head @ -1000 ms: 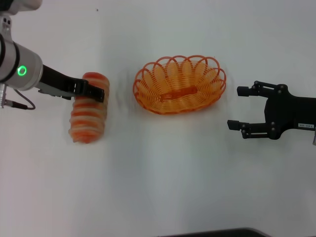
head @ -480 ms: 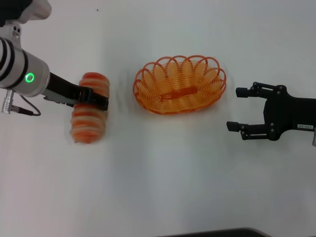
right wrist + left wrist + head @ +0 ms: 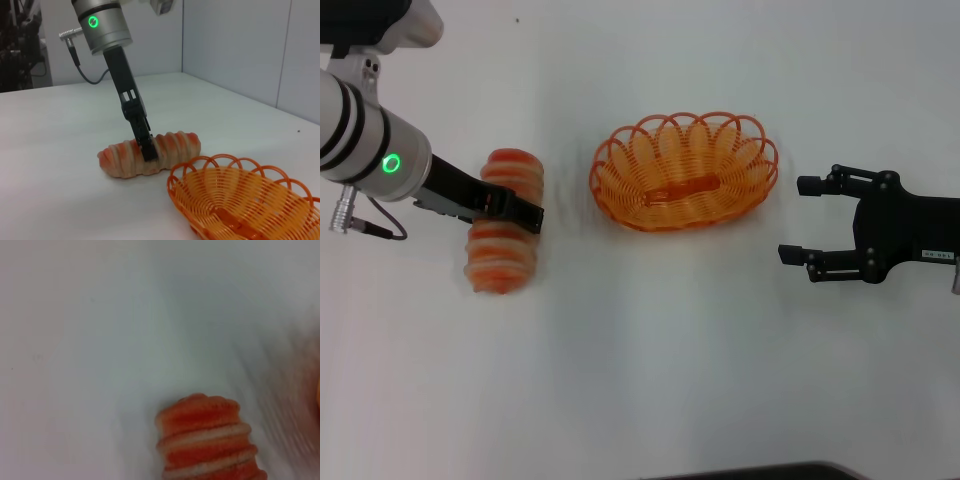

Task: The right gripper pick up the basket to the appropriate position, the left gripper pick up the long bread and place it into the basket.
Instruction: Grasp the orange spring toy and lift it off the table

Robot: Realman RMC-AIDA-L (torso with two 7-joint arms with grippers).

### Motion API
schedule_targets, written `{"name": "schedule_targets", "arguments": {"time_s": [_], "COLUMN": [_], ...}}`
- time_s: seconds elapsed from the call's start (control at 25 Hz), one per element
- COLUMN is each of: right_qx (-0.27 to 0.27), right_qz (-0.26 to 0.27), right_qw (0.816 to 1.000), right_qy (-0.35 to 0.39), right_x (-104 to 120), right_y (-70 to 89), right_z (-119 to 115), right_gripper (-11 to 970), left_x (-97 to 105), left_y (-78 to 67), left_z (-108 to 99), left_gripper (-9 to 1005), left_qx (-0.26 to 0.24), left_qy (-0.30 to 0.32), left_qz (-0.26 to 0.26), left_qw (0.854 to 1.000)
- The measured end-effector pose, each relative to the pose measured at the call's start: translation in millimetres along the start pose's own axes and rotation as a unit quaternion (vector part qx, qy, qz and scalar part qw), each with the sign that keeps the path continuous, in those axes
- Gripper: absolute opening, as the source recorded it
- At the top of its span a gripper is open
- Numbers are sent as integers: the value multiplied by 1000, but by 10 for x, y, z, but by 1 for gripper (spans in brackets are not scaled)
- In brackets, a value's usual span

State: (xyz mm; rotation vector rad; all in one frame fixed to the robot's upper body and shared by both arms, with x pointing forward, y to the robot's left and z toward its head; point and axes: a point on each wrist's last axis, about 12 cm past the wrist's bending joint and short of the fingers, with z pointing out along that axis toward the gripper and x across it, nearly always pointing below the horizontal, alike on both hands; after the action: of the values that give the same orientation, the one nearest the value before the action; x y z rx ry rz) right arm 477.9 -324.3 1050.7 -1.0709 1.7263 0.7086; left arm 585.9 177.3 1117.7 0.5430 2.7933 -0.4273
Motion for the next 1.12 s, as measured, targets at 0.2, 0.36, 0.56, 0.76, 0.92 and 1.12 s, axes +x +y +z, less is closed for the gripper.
{"name": "schedule_targets", "arguments": {"time_s": [0.2, 0.36, 0.56, 0.76, 0.92, 1.12], "right_qx": [0, 0, 1, 1, 1, 1], "right_qz": [0, 0, 0, 0, -1, -2], "right_qw": [1000, 1000, 1000, 1000, 1000, 1000], "right_qy": [0, 0, 0, 1, 1, 1], "right_x": [0, 0, 4, 5, 2, -3], "right_y": [0, 0, 2, 3, -2, -7], "right_z": [0, 0, -5, -7, -9, -7], "right_gripper": [896, 896, 896, 896, 896, 896], "left_x": [-6, -18, -20, -35, -83, -218], "left_y": [1, -2, -5, -18, -45, -50], "left_z": [-15, -20, -29, -63, -155, -393], "left_gripper": [839, 835, 722, 639, 601, 559], "left_qx": [-5, -7, -7, -6, -6, -11], "left_qy": [3, 5, 7, 5, 3, 4], "left_qz": [4, 7, 9, 12, 34, 85], "left_qw": [1000, 1000, 1000, 1000, 999, 996]}}
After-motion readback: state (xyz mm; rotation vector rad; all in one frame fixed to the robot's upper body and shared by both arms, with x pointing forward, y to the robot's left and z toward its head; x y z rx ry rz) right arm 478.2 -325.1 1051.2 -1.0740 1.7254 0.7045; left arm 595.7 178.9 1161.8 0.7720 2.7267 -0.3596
